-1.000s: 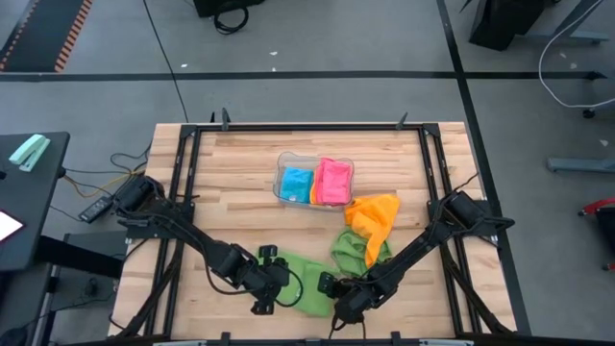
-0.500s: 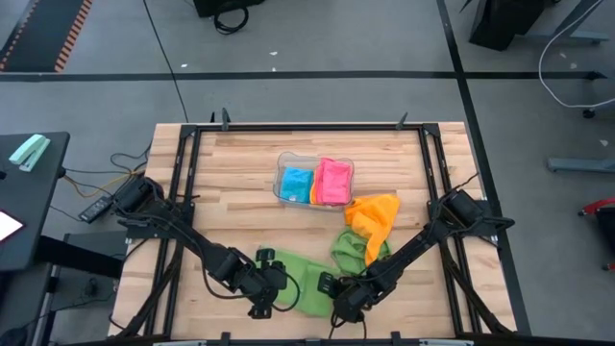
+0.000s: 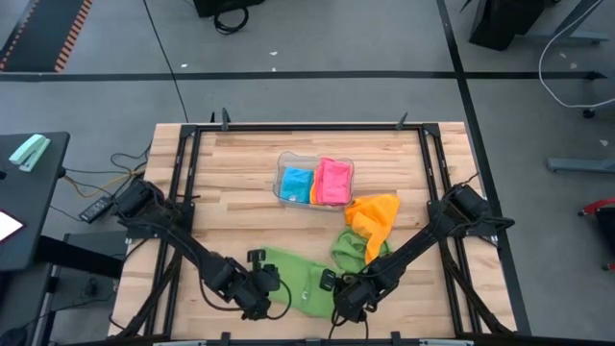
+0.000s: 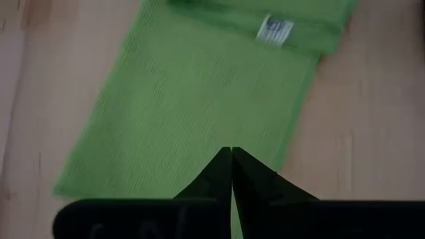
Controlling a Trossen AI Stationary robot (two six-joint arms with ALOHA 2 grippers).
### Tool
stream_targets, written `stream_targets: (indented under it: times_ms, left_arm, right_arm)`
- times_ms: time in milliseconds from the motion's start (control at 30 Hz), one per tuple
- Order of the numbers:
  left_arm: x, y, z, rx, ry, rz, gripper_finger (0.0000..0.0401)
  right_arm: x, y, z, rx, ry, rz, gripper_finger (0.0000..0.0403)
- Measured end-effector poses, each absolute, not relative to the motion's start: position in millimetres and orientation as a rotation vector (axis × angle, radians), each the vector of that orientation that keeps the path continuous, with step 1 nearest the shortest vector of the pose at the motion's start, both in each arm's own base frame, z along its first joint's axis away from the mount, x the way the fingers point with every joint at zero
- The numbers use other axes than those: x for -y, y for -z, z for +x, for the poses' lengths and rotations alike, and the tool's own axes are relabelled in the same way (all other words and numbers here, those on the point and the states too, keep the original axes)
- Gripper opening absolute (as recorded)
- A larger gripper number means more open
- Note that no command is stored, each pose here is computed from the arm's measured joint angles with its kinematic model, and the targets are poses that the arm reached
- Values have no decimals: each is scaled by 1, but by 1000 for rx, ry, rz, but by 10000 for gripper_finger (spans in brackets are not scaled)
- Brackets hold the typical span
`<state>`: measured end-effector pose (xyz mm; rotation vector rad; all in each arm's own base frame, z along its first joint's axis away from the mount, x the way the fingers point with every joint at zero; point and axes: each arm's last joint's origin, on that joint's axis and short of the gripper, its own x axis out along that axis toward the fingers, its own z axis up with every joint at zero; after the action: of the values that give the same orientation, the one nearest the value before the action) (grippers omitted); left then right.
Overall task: Fold microfiber towels
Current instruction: Fold the top green microfiber cloth
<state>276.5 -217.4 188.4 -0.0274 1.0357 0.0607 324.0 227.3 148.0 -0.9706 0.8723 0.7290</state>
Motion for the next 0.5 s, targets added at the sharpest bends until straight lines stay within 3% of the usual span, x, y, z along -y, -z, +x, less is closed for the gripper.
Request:
stream_targets:
  times_ms: [500]
  left_arm:
    - [222, -189, 274, -1026, -66, -61, 20]
  right_arm:
    - [-238, -168, 316, -1014, -782, -865, 39]
